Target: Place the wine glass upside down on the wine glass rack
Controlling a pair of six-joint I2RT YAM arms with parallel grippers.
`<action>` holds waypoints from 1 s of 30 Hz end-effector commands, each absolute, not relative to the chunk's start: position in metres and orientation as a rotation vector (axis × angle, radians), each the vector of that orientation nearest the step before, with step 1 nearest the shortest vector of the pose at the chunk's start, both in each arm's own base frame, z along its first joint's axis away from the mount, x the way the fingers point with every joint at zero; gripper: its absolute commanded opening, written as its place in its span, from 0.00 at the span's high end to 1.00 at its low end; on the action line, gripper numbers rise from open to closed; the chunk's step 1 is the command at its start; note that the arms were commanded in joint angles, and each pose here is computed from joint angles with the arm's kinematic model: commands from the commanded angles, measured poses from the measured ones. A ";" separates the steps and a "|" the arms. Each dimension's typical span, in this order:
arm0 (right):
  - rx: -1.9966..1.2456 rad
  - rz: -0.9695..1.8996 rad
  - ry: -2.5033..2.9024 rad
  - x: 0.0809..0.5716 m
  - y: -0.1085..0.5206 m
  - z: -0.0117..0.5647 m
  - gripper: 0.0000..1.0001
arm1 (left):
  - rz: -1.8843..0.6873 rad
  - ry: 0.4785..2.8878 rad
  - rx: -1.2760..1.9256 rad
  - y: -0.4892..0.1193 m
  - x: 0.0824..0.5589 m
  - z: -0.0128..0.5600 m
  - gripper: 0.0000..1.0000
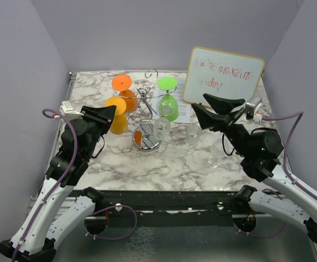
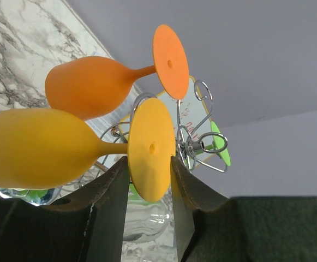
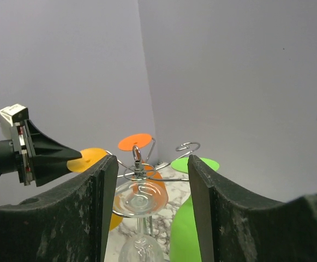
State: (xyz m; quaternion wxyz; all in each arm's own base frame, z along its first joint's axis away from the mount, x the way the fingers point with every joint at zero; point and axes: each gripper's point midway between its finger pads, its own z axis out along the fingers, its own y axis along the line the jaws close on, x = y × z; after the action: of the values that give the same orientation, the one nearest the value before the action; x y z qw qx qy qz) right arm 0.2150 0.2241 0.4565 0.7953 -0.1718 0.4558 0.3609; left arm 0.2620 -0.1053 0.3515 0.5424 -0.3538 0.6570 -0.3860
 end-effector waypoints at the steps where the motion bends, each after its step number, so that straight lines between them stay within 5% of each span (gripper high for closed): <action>1: -0.269 0.762 1.052 0.224 0.212 0.461 0.42 | -0.908 1.590 -0.844 -0.102 0.253 0.346 0.63; 17: 0.288 0.370 1.646 0.266 0.132 0.361 0.35 | -0.838 1.547 -0.674 -0.084 0.222 0.373 0.26; 30: 0.200 0.086 2.096 0.259 0.141 0.253 0.40 | -0.521 1.500 -0.271 -0.058 0.199 0.398 0.01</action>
State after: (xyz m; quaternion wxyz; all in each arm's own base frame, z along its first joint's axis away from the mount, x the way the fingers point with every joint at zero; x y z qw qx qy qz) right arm 0.2700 0.1386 0.2929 0.5619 0.1049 0.8170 0.0760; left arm 0.2018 -0.0647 0.3914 0.6635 -0.1901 0.6626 -0.2910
